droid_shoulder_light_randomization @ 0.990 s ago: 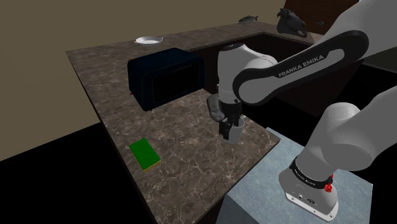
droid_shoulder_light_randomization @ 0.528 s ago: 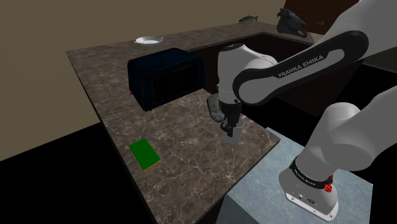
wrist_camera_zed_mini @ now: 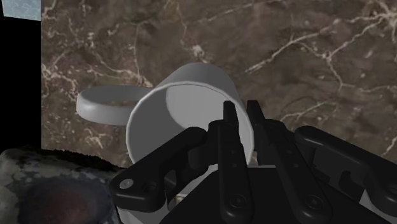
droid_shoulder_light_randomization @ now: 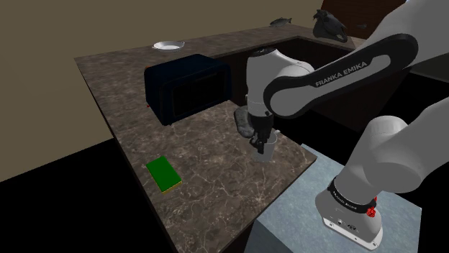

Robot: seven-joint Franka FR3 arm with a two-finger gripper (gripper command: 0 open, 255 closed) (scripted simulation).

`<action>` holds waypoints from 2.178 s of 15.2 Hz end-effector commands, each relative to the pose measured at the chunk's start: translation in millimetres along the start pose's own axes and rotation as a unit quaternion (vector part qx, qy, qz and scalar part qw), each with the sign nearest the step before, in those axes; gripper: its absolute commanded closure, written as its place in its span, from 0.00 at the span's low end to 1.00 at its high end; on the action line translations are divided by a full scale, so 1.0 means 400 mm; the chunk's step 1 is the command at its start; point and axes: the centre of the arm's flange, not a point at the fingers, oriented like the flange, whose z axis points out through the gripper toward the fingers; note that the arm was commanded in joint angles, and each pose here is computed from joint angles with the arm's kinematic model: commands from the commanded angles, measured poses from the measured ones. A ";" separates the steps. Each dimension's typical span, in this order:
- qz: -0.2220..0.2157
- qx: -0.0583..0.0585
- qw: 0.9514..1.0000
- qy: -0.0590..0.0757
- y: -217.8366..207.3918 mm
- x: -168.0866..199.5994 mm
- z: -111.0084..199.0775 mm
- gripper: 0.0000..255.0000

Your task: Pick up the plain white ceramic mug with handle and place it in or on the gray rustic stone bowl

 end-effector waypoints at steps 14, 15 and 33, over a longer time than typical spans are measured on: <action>0.000 0.000 1.000 0.000 0.003 -0.032 -0.189 1.00; 0.000 0.000 1.000 0.000 0.003 -0.034 -0.202 1.00; 0.000 0.000 1.000 0.000 0.036 -0.053 -0.423 1.00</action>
